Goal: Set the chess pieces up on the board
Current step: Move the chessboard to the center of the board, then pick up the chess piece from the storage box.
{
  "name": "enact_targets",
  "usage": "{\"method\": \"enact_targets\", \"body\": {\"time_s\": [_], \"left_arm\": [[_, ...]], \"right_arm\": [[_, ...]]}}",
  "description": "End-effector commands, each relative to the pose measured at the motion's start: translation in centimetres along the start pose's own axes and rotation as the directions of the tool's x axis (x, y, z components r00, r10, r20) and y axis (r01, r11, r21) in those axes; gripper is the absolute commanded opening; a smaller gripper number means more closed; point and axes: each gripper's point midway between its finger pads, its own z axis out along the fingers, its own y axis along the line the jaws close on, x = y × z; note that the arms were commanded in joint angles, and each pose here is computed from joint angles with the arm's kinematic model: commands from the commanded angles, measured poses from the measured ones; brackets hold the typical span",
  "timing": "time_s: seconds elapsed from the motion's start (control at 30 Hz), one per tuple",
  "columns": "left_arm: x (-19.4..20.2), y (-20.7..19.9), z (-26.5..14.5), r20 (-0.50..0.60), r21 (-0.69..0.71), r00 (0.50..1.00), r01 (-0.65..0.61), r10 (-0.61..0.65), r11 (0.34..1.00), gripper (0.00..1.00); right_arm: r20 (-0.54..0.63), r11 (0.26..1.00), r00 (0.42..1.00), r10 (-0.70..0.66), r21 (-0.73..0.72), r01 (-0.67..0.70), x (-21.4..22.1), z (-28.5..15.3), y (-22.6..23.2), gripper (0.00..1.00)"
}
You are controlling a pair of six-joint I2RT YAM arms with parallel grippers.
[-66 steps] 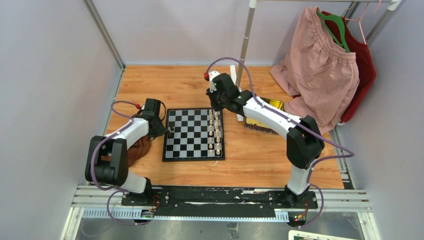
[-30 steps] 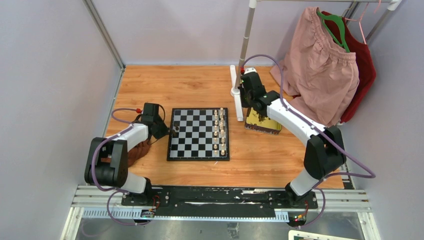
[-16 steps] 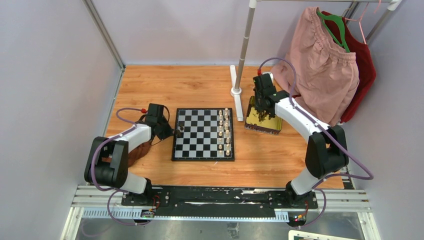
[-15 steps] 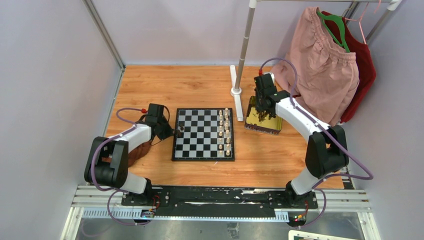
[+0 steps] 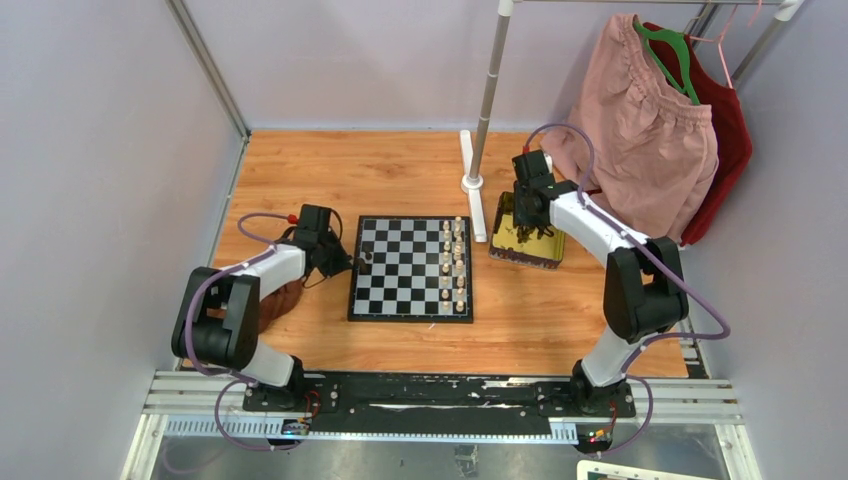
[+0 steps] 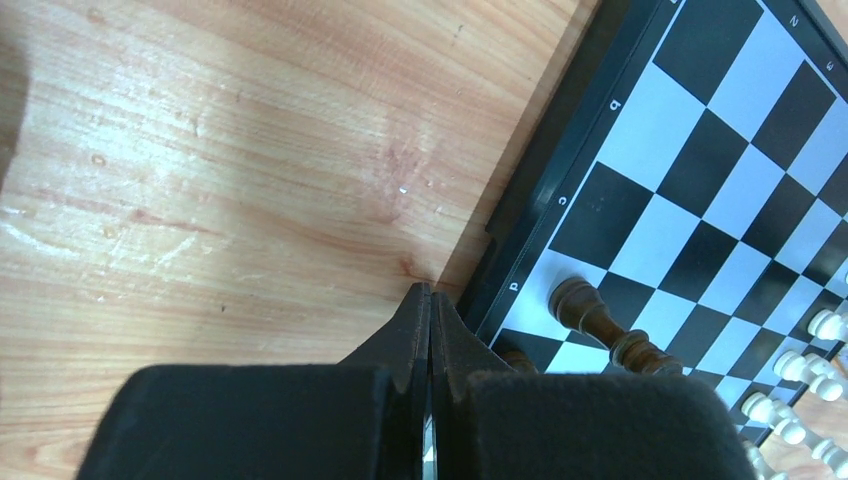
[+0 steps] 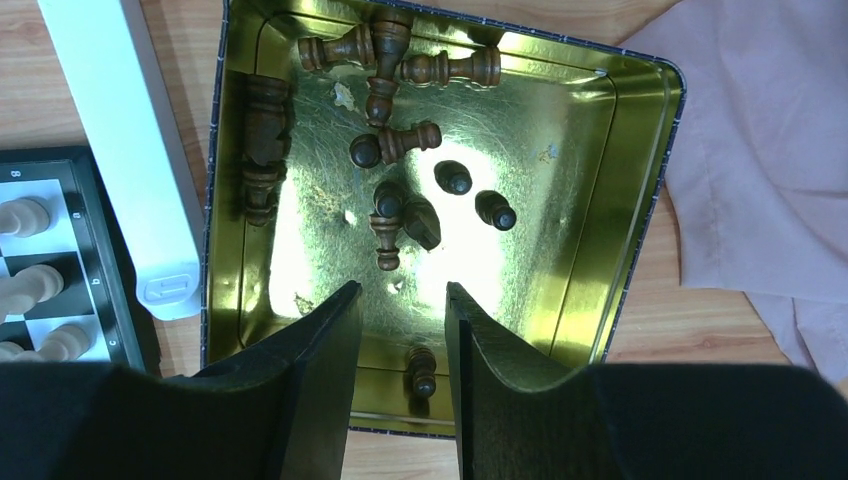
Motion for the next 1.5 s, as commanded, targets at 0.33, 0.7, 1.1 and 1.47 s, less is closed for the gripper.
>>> {"method": "enact_targets", "body": {"time_s": [0.33,0.7,1.1,1.47], "left_arm": [[0.2,0.0,0.5,-0.042,-0.034,0.998,-0.041,0.039,0.999,0.0],[-1.0,1.1,-0.2,0.01,-0.107,0.998,-0.053,0.055,0.993,0.51],[-1.4,2.3,-0.9,0.047,-0.16,0.996,-0.065,0.073,0.985,0.53],[-1.9,3.0,-2.1,0.089,-0.186,0.992,-0.077,0.095,0.979,0.53]], "right_arm": [[-0.106,0.999,0.994,0.025,0.024,-0.023,2.3,2.5,-1.0,0.41],[-0.137,0.999,0.99,0.04,0.031,-0.036,2.6,3.8,-1.4,0.4],[-0.137,0.999,0.99,0.043,0.013,-0.041,2.4,4.4,-1.1,0.35],[-0.123,0.999,0.992,0.042,0.004,-0.042,1.4,4.9,-0.9,0.34]]}}
